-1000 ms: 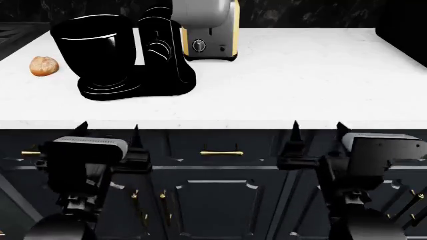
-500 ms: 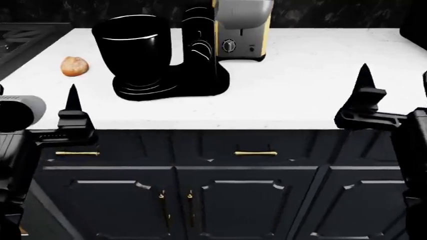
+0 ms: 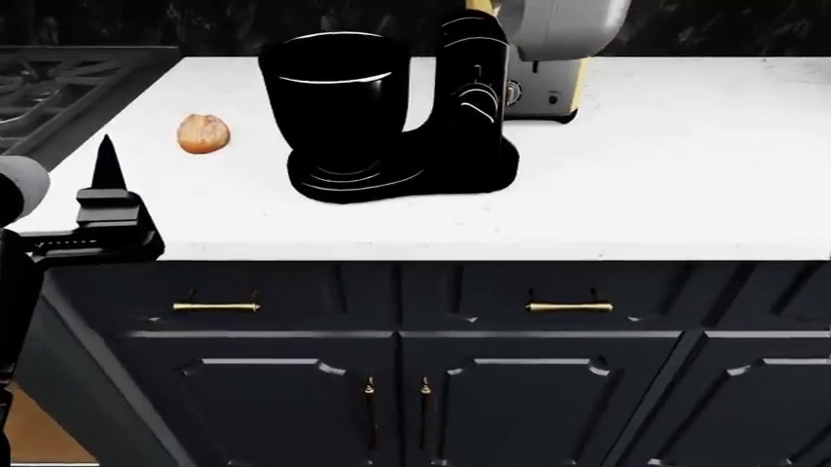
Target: Place the bread in the stand mixer bowl.
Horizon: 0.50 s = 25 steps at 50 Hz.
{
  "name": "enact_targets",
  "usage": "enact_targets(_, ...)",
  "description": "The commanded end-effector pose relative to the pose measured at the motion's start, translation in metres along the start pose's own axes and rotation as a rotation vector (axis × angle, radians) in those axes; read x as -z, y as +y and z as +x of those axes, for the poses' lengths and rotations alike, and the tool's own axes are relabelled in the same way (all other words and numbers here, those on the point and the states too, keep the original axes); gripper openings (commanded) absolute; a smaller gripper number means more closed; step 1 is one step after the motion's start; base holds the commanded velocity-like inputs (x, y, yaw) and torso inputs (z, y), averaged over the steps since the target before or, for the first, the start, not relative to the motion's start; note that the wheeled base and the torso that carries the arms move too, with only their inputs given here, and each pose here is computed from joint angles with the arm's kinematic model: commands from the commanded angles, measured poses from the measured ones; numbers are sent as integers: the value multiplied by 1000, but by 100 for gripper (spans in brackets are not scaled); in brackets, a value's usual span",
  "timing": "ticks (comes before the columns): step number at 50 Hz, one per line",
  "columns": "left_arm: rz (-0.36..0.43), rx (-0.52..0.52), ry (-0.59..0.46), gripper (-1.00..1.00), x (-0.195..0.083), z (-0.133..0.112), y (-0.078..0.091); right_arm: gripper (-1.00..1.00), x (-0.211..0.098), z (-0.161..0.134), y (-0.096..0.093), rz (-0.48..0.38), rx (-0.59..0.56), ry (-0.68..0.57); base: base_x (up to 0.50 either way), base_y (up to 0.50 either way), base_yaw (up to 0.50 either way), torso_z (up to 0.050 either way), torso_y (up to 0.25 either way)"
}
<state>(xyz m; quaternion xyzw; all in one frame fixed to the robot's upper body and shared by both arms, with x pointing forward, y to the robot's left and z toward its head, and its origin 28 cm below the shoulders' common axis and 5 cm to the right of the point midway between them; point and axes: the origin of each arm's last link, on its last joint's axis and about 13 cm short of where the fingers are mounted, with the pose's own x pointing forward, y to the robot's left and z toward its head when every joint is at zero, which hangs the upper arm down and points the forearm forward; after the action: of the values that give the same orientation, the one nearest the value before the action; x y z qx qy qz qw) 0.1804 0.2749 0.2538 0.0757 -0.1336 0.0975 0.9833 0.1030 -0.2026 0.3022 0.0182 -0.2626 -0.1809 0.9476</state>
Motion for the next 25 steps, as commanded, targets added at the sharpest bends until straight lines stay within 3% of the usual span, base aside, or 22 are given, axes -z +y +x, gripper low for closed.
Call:
enact_targets(1,-1,-12,-8,100,-2,-1,1,100,-9,-8,-3,17,-18,-6,500,0,0,0,0)
enact_targets(25,-7,-14,-1,100,-1,1,3,100,-10,-8,-1,32,-39,-6,500,0,0,0,1)
